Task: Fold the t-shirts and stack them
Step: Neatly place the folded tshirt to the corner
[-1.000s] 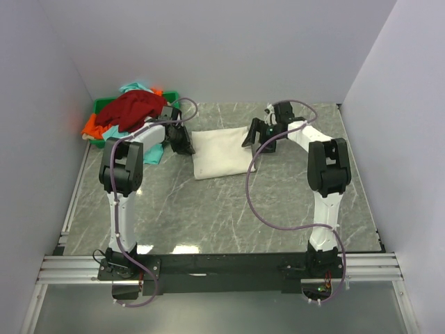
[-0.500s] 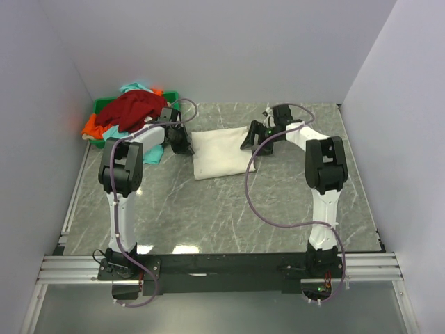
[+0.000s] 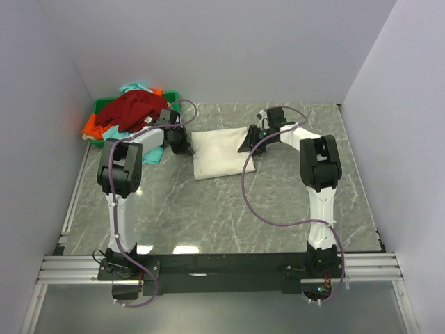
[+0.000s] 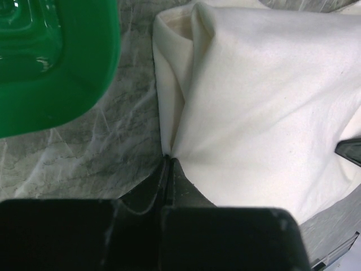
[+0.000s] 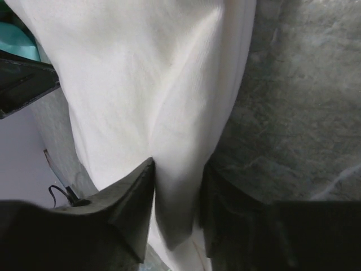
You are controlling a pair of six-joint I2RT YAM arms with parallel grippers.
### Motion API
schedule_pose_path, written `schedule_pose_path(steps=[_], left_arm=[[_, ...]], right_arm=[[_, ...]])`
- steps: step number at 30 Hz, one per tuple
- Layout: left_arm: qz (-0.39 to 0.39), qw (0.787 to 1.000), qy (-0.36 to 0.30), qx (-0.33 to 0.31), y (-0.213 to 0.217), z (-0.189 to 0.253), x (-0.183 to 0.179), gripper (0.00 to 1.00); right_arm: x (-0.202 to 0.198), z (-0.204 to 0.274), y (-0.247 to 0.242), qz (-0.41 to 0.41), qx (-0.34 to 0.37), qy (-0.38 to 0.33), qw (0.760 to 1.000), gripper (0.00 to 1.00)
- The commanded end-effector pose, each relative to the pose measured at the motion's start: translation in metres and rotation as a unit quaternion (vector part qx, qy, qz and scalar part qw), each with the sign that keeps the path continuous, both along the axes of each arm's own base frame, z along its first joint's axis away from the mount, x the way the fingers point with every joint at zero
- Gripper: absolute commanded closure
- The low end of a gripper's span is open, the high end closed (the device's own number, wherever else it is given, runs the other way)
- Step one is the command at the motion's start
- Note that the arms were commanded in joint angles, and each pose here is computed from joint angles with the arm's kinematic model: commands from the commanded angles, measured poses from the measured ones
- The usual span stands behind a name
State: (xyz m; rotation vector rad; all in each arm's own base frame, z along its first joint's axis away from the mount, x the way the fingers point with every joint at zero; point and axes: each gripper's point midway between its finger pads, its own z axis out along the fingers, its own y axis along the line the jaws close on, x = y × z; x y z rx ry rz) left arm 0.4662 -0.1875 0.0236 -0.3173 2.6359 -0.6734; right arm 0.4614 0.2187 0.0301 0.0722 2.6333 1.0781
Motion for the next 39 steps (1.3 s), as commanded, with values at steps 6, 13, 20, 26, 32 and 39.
schedule_pose_path(steps=[6,13,20,26,32,39], left_arm=[[-0.011,1.0,0.021,0.005,0.0,-0.005,-0.016,0.92],[-0.007,1.0,-0.023,-0.01,-0.005,0.044,0.0,0.46],[-0.009,0.998,-0.05,-0.021,-0.008,0.079,0.003,0.45],[-0.01,0.999,-0.046,-0.014,-0.004,0.081,-0.006,0.46],[-0.008,0.999,-0.036,-0.011,-0.001,0.077,-0.016,0.47],[-0.008,0.999,-0.037,-0.009,0.0,0.082,-0.018,0.47]], right_arm=[[0.004,-0.011,-0.007,-0.016,-0.045,0.001,0.999,0.84],[0.022,0.004,-0.063,-0.054,-0.156,-0.025,0.986,1.0],[0.034,0.022,-0.169,-0.108,-0.285,-0.035,0.952,1.0],[0.043,0.038,-0.271,-0.137,-0.44,-0.037,0.887,1.0],[0.048,0.055,-0.339,-0.172,-0.551,-0.025,0.816,1.0],[0.051,0.084,-0.387,-0.206,-0.63,-0.035,0.748,1.0]])
